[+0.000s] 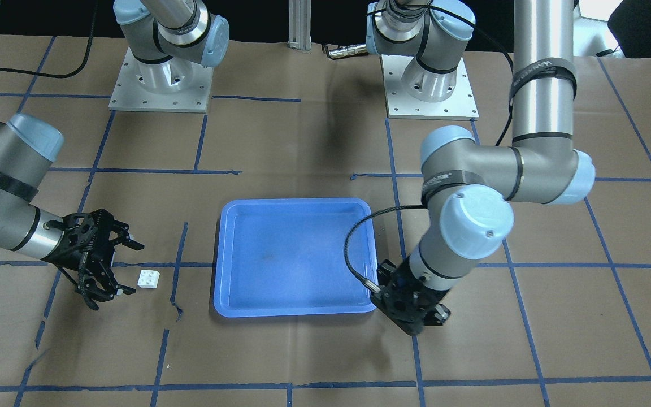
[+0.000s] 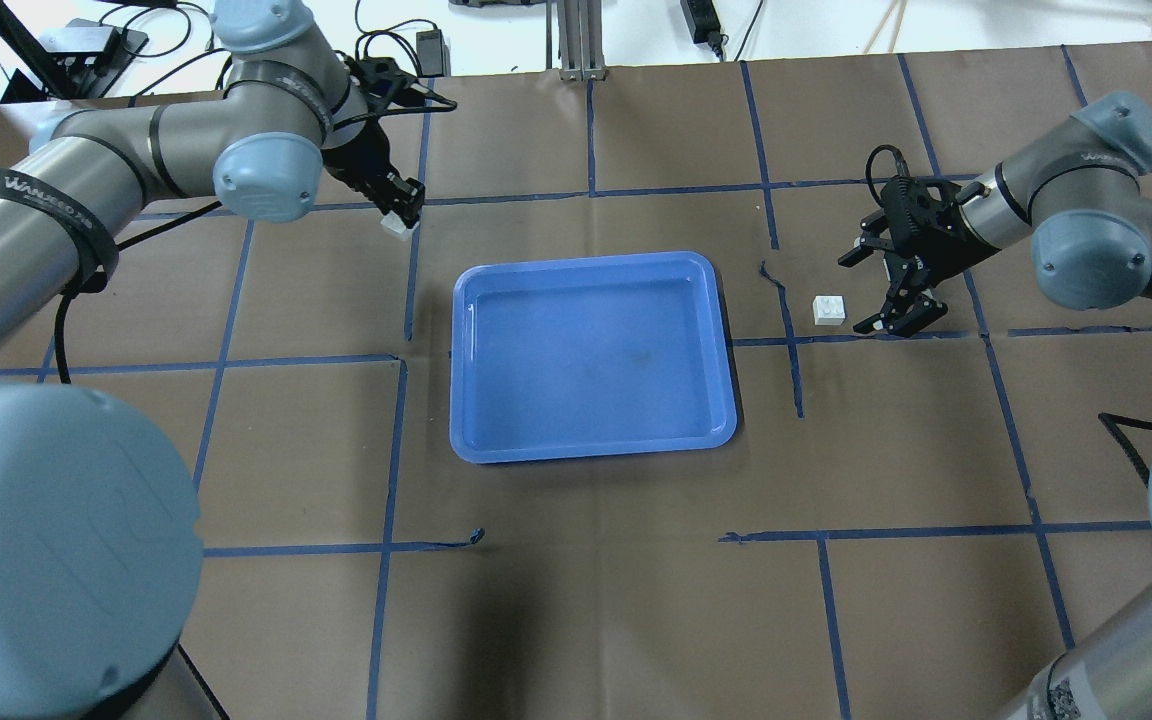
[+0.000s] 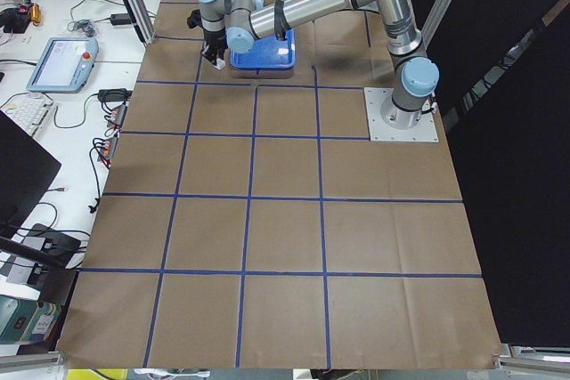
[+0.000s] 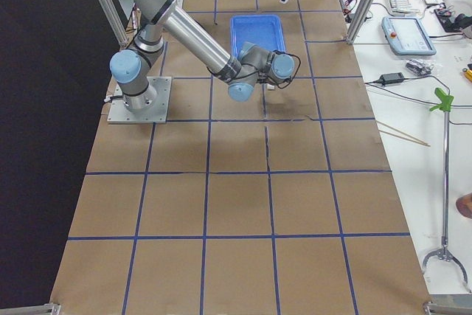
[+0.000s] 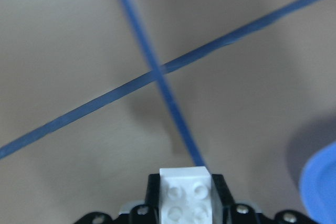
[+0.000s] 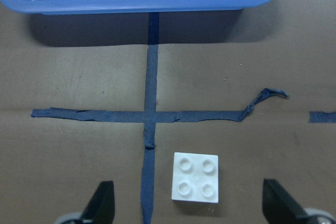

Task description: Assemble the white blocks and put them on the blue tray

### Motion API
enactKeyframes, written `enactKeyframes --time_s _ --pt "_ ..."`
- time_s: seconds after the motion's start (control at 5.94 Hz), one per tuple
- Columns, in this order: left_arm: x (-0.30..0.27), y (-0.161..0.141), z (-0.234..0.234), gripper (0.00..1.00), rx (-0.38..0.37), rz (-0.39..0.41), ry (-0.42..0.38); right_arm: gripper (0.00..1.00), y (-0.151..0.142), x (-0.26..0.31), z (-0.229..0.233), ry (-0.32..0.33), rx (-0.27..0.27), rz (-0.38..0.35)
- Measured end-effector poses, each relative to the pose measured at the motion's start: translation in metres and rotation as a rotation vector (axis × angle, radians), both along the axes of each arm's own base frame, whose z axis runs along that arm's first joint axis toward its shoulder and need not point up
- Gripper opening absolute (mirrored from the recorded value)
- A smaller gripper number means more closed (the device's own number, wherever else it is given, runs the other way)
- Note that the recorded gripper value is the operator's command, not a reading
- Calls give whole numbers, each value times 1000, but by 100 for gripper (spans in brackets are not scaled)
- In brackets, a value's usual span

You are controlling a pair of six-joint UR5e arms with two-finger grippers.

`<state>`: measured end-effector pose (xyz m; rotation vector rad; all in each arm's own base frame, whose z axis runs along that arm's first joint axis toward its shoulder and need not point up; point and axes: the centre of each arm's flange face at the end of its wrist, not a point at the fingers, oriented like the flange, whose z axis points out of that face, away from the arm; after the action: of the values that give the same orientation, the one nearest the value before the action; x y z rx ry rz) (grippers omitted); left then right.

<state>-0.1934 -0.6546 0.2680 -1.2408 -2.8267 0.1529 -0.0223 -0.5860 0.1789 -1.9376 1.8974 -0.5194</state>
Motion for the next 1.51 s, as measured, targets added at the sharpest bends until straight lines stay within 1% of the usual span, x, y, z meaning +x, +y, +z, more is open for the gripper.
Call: enactKeyframes --time_s 0.34,0.5,0.67,1.01,1.18,1.35,1.51 --pt "-93 60 -21 0 47 -294 -17 98 -1 0 -16 -5 13 -1" --pt "-125 85 -36 0 69 -415 -22 85 -1 0 -18 -6 16 -2" --pt "-144 103 -48 0 88 -485 -21 70 -2 1 -18 -14 14 -3" --pt "-171 126 -63 0 113 -551 -24 68 -2 2 -18 -29 7 -5" --pt "-175 131 -69 0 107 -572 -26 67 -2 2 -18 -30 6 -5" --pt "-177 133 -74 0 86 -602 -25 57 -3 2 -18 -32 5 -5" --pt "-177 134 -77 53 68 -625 -27 43 -3 2 -18 -32 3 -4"
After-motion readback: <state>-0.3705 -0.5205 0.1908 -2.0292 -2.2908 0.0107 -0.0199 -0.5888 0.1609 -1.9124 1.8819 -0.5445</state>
